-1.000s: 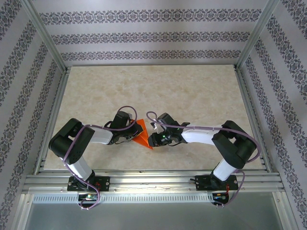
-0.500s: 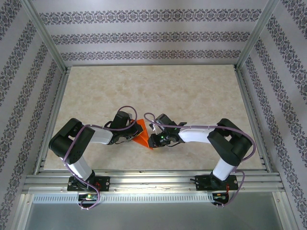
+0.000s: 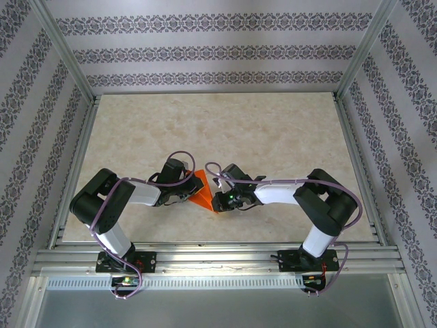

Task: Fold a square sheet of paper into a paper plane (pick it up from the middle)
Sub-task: Fourth fold the wing at the center of the table.

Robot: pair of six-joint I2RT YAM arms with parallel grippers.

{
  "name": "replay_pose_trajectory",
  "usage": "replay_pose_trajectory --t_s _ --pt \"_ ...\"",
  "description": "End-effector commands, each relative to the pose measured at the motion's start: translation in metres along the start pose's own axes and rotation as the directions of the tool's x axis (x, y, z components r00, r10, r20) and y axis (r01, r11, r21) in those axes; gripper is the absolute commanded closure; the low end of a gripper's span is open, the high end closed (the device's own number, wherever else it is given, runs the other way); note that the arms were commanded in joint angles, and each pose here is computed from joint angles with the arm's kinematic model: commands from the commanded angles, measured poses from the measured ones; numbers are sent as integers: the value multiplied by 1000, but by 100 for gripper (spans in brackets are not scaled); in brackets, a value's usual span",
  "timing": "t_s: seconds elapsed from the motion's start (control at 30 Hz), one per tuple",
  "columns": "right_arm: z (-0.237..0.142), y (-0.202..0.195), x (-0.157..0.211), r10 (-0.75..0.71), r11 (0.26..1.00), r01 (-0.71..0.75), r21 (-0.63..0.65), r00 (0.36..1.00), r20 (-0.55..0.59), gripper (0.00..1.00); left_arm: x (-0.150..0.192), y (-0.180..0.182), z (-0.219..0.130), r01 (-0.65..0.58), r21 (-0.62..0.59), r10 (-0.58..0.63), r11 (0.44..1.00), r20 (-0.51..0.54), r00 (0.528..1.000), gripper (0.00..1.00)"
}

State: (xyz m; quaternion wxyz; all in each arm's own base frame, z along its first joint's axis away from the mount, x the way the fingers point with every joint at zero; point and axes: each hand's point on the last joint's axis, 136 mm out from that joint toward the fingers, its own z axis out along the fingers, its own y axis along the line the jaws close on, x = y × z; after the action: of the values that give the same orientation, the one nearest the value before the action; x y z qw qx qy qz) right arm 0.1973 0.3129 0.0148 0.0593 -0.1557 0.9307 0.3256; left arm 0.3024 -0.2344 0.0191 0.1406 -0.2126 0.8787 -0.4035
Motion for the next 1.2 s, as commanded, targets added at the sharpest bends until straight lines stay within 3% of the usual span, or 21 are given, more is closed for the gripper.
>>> replay_pose_trajectory --t_s 0.0,0.3,0.83,1.17 --pt "4 -10 14 28 999 -28 19 999 -32 89 2 19 1 24 -43 -23 999 7 1000 96" --pt "-11 2 2 -12 1000 12 0 1000 15 79 2 18 1 23 -41 -22 999 6 1000 96" --pt "2 -6 9 -16 999 17 38 999 -32 83 2 18 1 27 -36 -27 999 5 1000 96" --pt "0 5 2 -30 999 30 15 999 -16 76 2 17 2 29 -30 -29 999 1 1000 96"
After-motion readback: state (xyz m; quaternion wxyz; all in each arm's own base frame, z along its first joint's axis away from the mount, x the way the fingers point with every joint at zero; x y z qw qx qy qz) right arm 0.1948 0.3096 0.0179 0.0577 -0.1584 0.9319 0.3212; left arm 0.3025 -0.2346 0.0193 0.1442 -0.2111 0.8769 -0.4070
